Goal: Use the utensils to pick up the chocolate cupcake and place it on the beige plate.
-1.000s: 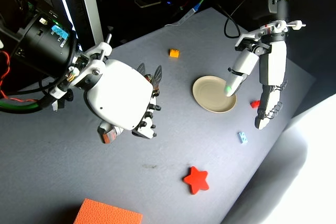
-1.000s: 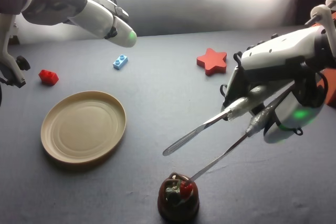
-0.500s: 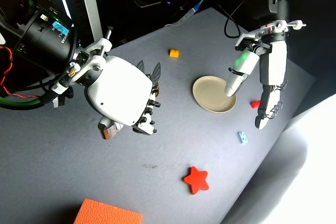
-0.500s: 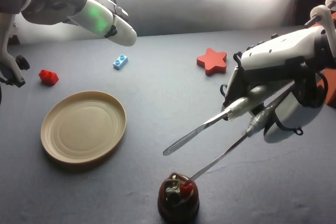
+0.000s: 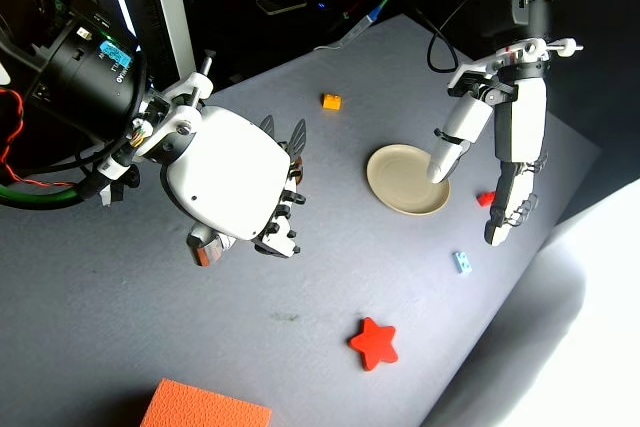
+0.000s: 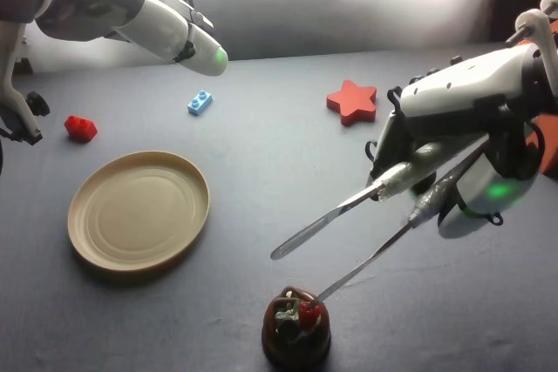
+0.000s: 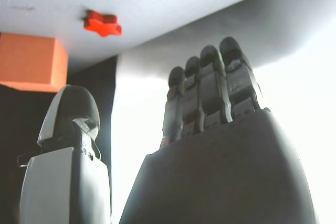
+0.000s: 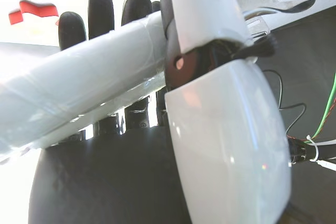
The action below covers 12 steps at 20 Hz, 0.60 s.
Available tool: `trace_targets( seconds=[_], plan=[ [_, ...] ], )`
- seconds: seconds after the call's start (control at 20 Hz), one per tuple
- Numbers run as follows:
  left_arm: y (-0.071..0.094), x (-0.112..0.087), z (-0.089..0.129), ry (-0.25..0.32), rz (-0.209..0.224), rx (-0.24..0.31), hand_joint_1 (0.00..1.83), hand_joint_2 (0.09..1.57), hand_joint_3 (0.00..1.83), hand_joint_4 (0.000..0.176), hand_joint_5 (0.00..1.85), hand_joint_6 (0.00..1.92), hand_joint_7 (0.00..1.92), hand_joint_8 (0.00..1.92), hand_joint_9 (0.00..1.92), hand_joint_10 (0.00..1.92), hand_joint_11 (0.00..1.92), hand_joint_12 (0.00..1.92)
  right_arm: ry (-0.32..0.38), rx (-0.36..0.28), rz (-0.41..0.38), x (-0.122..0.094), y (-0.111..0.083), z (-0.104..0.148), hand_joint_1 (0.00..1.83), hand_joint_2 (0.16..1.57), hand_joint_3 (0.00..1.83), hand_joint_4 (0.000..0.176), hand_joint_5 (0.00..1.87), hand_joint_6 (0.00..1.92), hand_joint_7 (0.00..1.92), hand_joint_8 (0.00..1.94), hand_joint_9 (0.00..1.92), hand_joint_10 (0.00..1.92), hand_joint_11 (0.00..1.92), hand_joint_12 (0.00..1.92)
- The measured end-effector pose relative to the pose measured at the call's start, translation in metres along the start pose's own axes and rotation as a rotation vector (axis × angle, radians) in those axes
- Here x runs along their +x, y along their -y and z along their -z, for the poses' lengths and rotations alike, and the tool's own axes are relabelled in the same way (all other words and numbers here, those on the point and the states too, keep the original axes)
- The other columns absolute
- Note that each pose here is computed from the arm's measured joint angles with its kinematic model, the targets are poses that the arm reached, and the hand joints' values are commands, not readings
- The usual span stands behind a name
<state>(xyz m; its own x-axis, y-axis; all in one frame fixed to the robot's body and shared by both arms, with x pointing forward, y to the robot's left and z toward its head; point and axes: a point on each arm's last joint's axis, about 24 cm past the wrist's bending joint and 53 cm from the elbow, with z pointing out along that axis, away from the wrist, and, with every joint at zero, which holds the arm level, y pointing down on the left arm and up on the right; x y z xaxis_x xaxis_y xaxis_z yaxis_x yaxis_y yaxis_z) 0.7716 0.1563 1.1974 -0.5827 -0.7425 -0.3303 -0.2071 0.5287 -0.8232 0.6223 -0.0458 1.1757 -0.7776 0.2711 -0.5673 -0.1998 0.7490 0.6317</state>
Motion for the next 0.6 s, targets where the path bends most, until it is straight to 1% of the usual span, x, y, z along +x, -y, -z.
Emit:
trace_targets(
  seconds=[0.05, 0.1, 0.15, 0.2, 0.3, 0.35, 0.45, 0.5, 0.6],
  plan=[
    [0.0, 0.0, 0.0, 0.0, 0.0, 0.0, 0.56, 1.18, 0.0, 0.0, 0.17, 0.0, 0.15, 0.0, 0.14, 0.0, 0.0, 0.3, -0.001, 0.001, 0.0, 0.0, 0.0, 0.0, 1.29, 1.08, 0.0, 0.0, 0.79, 0.0, 0.7, 0.51, 0.54, 0.86, 0.24, 1.39],
    [0.0, 0.0, 0.0, 0.0, -0.001, 0.0, 0.54, 1.19, 0.0, 0.0, 0.17, 0.0, 0.14, 0.0, 0.14, 0.0, 0.0, 0.29, -0.001, 0.001, 0.0, 0.0, 0.0, 0.0, 1.3, 1.08, 0.0, 0.0, 0.79, 0.0, 0.72, 0.47, 0.55, 0.85, 0.21, 1.4],
    [0.0, 0.0, 0.0, 0.0, 0.0, 0.0, 0.55, 1.18, 0.0, 0.0, 0.18, 0.0, 0.15, 0.0, 0.15, 0.0, 0.0, 0.29, 0.001, -0.001, 0.0, 0.0, 0.0, 0.0, 1.32, 1.07, 0.0, 0.0, 0.79, 0.0, 0.76, 0.44, 0.58, 0.82, 0.22, 1.38],
    [0.0, 0.0, 0.0, 0.0, 0.0, 0.0, 0.52, 1.2, 0.0, 0.0, 0.16, 0.0, 0.14, 0.0, 0.14, 0.0, 0.0, 0.27, 0.001, -0.002, 0.0, 0.0, 0.0, 0.0, 1.31, 1.06, 0.0, 0.0, 0.79, 0.0, 0.78, 0.4, 0.58, 0.8, 0.22, 1.36],
    [0.0, 0.0, 0.0, 0.0, 0.0, 0.0, 0.51, 1.2, 0.0, 0.0, 0.17, 0.0, 0.15, 0.0, 0.15, 0.0, 0.0, 0.27, -0.003, 0.001, -0.001, 0.002, 0.001, -0.001, 1.31, 1.06, 0.0, 0.0, 0.77, 0.0, 0.77, 0.37, 0.57, 0.78, 0.24, 1.34],
    [0.0, 0.0, 0.0, 0.0, 0.0, 0.0, 0.55, 1.18, 0.0, 0.0, 0.18, 0.0, 0.16, 0.0, 0.16, 0.0, 0.0, 0.33, -0.004, 0.003, -0.01, 0.003, 0.003, -0.002, 1.31, 1.05, 0.0, 0.0, 0.77, 0.0, 0.76, 0.36, 0.57, 0.78, 0.24, 1.34],
    [0.0, 0.0, 0.0, 0.0, 0.0, 0.0, 0.56, 1.18, 0.0, 0.0, 0.17, 0.0, 0.16, 0.0, 0.15, 0.0, 0.0, 0.32, -0.013, 0.012, -0.026, 0.006, 0.007, -0.004, 1.31, 1.06, 0.0, 0.0, 0.75, 0.0, 0.76, 0.35, 0.56, 0.79, 0.22, 1.34],
    [0.0, 0.0, 0.0, 0.0, 0.0, 0.0, 0.58, 1.17, 0.0, 0.0, 0.19, 0.01, 0.16, 0.0, 0.17, 0.0, 0.0, 0.36, -0.021, 0.022, -0.03, 0.009, 0.01, -0.006, 1.29, 1.07, 0.0, 0.0, 0.73, 0.0, 0.75, 0.34, 0.55, 0.79, 0.21, 1.34],
    [0.0, 0.0, 0.0, 0.0, 0.0, 0.0, 0.56, 1.19, 0.0, 0.0, 0.16, 0.0, 0.12, 0.0, 0.13, 0.0, 0.0, 0.3, -0.024, 0.024, -0.028, 0.01, 0.01, -0.007, 1.3, 1.05, 0.0, 0.0, 0.74, 0.0, 0.75, 0.33, 0.55, 0.78, 0.2, 1.34]
  ],
)
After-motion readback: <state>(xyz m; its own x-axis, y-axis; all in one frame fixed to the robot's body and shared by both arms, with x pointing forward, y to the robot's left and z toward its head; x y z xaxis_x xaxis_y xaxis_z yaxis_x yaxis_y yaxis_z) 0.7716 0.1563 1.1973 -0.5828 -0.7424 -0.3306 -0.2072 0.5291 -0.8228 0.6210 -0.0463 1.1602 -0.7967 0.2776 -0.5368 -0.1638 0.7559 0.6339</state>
